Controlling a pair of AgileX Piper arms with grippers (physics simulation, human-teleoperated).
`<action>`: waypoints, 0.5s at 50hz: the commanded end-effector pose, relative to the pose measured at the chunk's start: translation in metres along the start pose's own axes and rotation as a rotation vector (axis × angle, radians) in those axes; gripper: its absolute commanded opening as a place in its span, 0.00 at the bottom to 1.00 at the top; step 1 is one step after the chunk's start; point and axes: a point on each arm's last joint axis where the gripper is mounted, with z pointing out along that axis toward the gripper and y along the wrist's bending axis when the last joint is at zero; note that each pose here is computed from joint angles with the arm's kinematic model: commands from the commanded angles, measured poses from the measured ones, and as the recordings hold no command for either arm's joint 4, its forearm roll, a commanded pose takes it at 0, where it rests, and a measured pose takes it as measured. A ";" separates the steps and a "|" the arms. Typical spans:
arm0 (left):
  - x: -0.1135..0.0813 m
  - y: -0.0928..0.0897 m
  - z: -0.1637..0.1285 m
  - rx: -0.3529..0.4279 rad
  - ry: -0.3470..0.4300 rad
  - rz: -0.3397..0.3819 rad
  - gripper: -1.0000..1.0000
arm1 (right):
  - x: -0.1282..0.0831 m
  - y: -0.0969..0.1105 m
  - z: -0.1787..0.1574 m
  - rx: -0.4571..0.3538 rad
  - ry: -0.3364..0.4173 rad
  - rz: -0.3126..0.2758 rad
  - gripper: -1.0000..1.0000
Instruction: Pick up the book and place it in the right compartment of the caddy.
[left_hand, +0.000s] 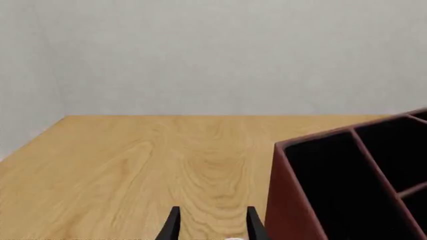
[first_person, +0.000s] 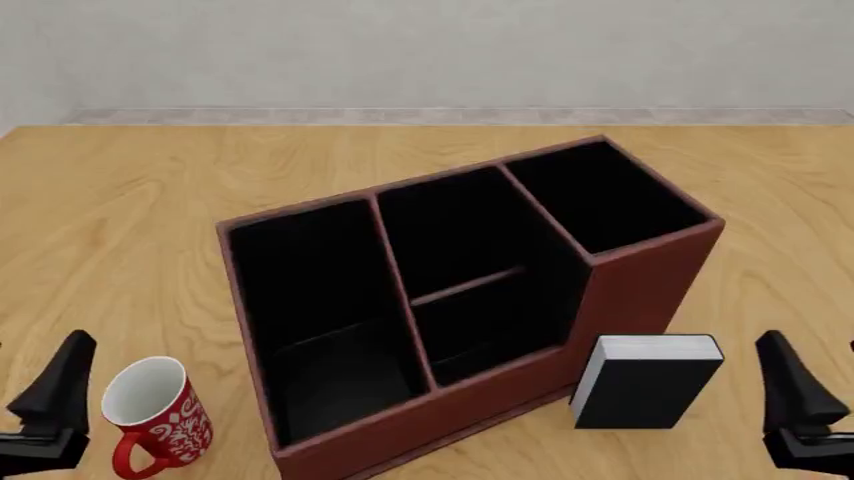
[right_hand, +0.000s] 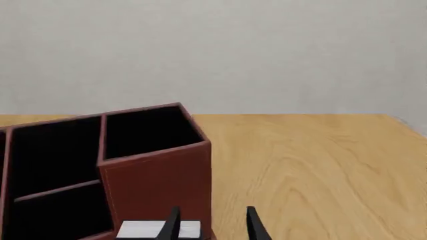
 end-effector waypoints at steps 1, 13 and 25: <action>0.002 0.000 0.004 0.001 0.020 0.024 1.00 | -0.004 0.002 -0.001 -0.030 0.011 -0.031 1.00; 0.000 0.001 0.010 -0.007 0.018 0.037 1.00 | -0.040 0.002 -0.010 -0.044 0.070 -0.161 1.00; 0.002 0.001 0.012 -0.009 0.031 0.060 1.00 | -0.088 0.003 -0.006 -0.103 0.201 -0.381 1.00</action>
